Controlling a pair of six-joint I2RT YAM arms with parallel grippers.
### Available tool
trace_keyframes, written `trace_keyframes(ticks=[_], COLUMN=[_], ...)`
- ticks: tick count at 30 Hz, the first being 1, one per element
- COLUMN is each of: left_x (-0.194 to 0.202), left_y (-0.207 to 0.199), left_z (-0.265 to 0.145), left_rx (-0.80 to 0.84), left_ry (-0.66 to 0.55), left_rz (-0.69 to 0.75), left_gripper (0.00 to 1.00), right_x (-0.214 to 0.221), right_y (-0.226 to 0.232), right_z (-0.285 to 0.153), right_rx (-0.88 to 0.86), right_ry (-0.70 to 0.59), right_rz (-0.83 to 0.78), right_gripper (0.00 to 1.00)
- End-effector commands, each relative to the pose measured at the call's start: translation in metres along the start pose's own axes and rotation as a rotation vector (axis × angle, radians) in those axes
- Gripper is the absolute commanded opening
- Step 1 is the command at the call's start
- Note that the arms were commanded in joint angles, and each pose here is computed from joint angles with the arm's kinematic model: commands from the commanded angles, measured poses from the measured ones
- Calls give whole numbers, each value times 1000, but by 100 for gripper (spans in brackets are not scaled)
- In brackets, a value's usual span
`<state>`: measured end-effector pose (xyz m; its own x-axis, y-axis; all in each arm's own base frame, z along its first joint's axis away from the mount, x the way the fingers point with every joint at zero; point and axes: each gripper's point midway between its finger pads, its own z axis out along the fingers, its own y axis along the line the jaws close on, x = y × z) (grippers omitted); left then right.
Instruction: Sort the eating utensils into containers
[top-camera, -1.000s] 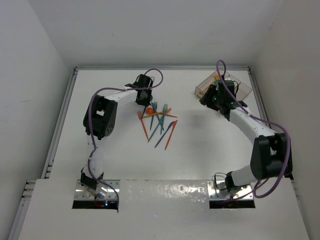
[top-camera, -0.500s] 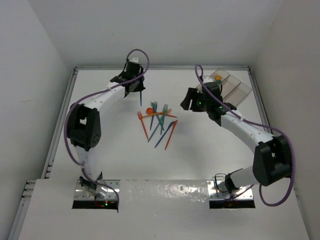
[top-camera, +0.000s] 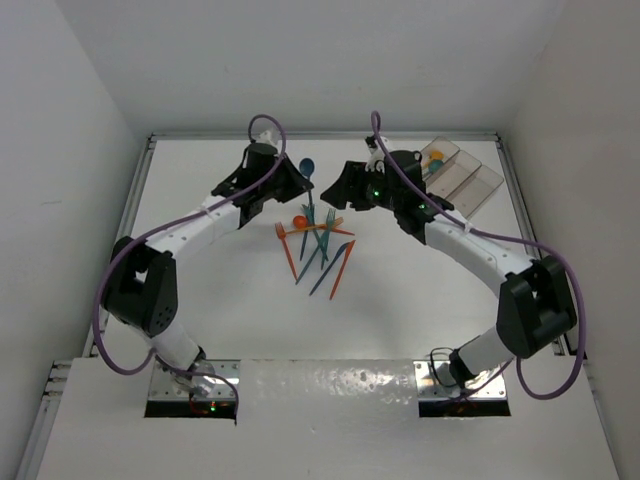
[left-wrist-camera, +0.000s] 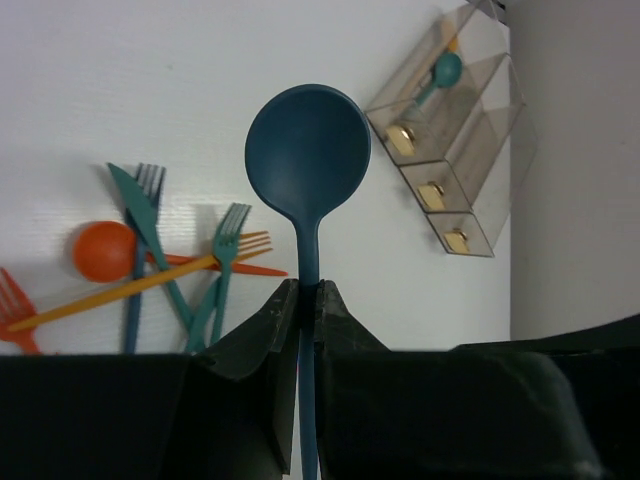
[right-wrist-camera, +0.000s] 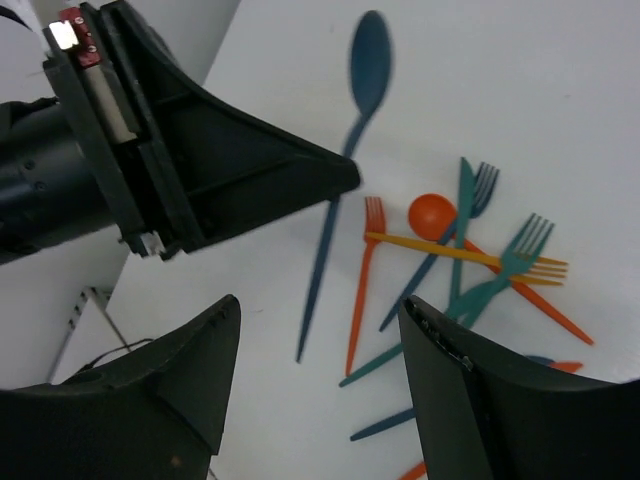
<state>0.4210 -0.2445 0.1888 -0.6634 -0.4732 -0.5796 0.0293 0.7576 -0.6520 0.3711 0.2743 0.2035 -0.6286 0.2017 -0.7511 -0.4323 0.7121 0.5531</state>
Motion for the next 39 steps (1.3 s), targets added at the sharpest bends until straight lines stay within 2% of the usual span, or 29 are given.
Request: trace_keyframes(ticks=[1, 13, 17, 18, 20, 21, 24, 25, 27, 28, 29, 31, 32, 34, 35, 39], left_x=[-18, -12, -11, -10, -9, -6, -4, -4, -3, 0, -4, -5, -10, -12, -19, -21], left_y=[-57, -76, -76, -75, -72, -68, -59, -55, -45, -40, -34, -22, -15, 2, 9, 33], left_z=[-18, -28, -29, -29, -28, -27, -24, -23, -21, -21, -21, -22, -24, -27, -33, -48], left_rx=[171, 204, 209, 207, 196, 186, 153, 137, 92, 72, 44, -7, -31, -90, -106, -174], left_ry=[-82, -105, -105, -101, -106, -100, -102, -103, -104, -89, -106, -110, -121, -126, -143, -165], left_rz=[-11, 9, 18, 21, 27, 32, 42, 45, 60, 60, 67, 73, 72, 73, 74, 97], left_gripper=[0, 0, 0, 0, 0, 0, 0, 4, 36, 36, 51, 65, 75, 82, 86, 88], right_x=[-23, -2, 2, 2, -1, -1, -2, -6, -8, -9, -11, -18, -24, -28, -41, -65], right_y=[41, 37, 31, 31, 30, 28, 24, 18, 2, -3, -13, -32, -56, -88, -115, -182], right_z=[5, 28, 33, 33, 33, 34, 34, 35, 35, 35, 34, 33, 28, 21, 11, -14], right_rx=[-135, -128, -110, -108, -100, -92, -64, -32, 42, 68, 108, 185, 285, 413, 508, 732], right_ry=[-44, 27, 33, 31, 23, 24, 21, 5, -9, -21, -28, -53, -72, -76, -123, -209], right_rz=[-13, 5, 2, 3, -3, -9, -15, -18, -12, -10, 1, 26, 59, 112, 136, 208], right_gripper=[64, 54, 41, 29, 14, 2, 0, 0, 0, 0, 0, 0, 0, 0, 0, 0])
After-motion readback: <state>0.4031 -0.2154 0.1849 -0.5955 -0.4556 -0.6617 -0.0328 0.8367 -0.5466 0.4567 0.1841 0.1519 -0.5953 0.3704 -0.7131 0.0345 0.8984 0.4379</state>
